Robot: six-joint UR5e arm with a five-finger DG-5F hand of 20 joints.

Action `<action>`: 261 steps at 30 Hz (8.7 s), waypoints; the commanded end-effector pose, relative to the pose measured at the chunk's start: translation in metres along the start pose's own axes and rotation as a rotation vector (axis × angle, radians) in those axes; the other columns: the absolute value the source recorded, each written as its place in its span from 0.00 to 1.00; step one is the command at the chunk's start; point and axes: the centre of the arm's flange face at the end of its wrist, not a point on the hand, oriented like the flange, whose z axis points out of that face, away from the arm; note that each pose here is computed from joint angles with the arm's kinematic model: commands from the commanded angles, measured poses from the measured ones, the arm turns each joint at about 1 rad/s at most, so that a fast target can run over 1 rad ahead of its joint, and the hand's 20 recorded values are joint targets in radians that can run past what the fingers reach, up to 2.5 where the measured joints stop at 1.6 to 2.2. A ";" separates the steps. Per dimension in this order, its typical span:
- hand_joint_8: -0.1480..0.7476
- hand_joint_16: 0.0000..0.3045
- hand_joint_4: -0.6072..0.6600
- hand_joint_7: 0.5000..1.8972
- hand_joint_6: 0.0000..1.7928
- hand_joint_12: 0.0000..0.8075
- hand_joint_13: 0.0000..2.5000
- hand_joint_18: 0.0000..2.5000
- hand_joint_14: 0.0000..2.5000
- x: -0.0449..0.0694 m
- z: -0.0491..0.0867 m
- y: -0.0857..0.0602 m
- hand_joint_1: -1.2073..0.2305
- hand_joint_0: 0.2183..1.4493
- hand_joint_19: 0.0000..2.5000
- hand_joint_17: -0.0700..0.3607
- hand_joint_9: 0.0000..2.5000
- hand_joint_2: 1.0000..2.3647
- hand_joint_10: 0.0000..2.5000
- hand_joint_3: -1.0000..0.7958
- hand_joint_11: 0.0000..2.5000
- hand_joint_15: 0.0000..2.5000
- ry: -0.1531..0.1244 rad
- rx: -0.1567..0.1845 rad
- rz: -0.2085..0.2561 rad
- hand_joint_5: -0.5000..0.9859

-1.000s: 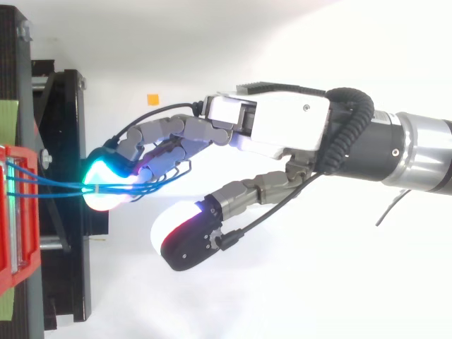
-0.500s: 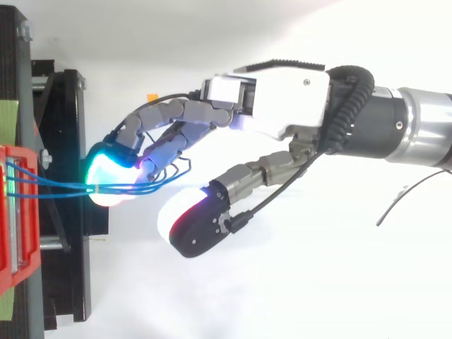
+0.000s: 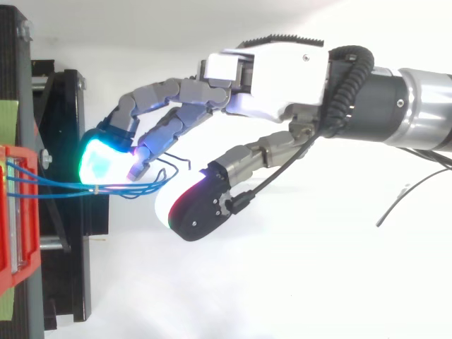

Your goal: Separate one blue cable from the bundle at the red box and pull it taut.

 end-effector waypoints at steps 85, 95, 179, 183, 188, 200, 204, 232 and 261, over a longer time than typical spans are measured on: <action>0.45 0.12 0.58 0.49 0.28 0.40 0.30 0.21 0.01 0.006 0.022 -0.023 0.39 0.31 0.22 0.36 0.33 0.00 0.00 0.32 0.14 0.16 0.096 -0.066 0.041 0.27; 0.45 0.12 0.57 0.51 0.28 0.40 0.30 0.21 0.01 -0.004 0.027 -0.015 0.39 0.31 0.22 0.36 0.33 0.01 0.00 0.33 0.14 0.16 0.090 -0.073 0.044 0.27; 0.47 0.13 0.39 0.39 0.49 0.42 0.34 0.27 0.01 -0.028 0.030 -0.003 0.28 0.33 0.23 0.37 0.41 0.01 0.01 0.45 0.29 0.18 0.102 -0.030 0.038 0.22; 0.47 0.13 0.38 0.37 0.49 0.42 0.35 0.27 0.01 -0.029 0.031 -0.002 0.29 0.34 0.23 0.36 0.44 0.01 0.01 0.44 0.36 0.19 0.100 -0.033 0.038 0.22; 0.47 0.12 0.37 0.36 0.49 0.42 0.36 0.27 0.01 -0.030 0.033 0.002 0.30 0.34 0.23 0.36 0.45 0.01 0.01 0.43 0.39 0.20 0.101 -0.015 0.052 0.21; 0.47 0.12 0.39 0.36 0.49 0.42 0.42 0.28 0.01 -0.032 0.032 0.006 0.31 0.35 0.22 0.35 0.48 0.01 0.01 0.42 0.44 0.29 0.102 0.013 0.084 0.21; 0.46 0.12 0.39 0.35 0.49 0.43 0.43 0.28 0.01 -0.033 0.033 0.007 0.31 0.35 0.23 0.35 0.48 0.01 0.01 0.41 0.47 0.34 0.100 0.012 0.099 0.21; 0.42 0.13 0.41 0.35 0.49 0.36 0.51 0.32 0.00 -0.045 0.034 0.019 0.32 0.35 0.29 0.36 0.52 0.01 0.00 0.41 0.64 0.70 0.111 0.076 0.125 0.21; 0.42 0.14 0.49 0.30 0.46 0.37 0.51 0.32 0.00 -0.052 0.023 0.037 0.36 0.30 0.31 0.38 0.50 0.00 0.03 0.28 0.67 0.70 0.114 0.138 0.087 0.21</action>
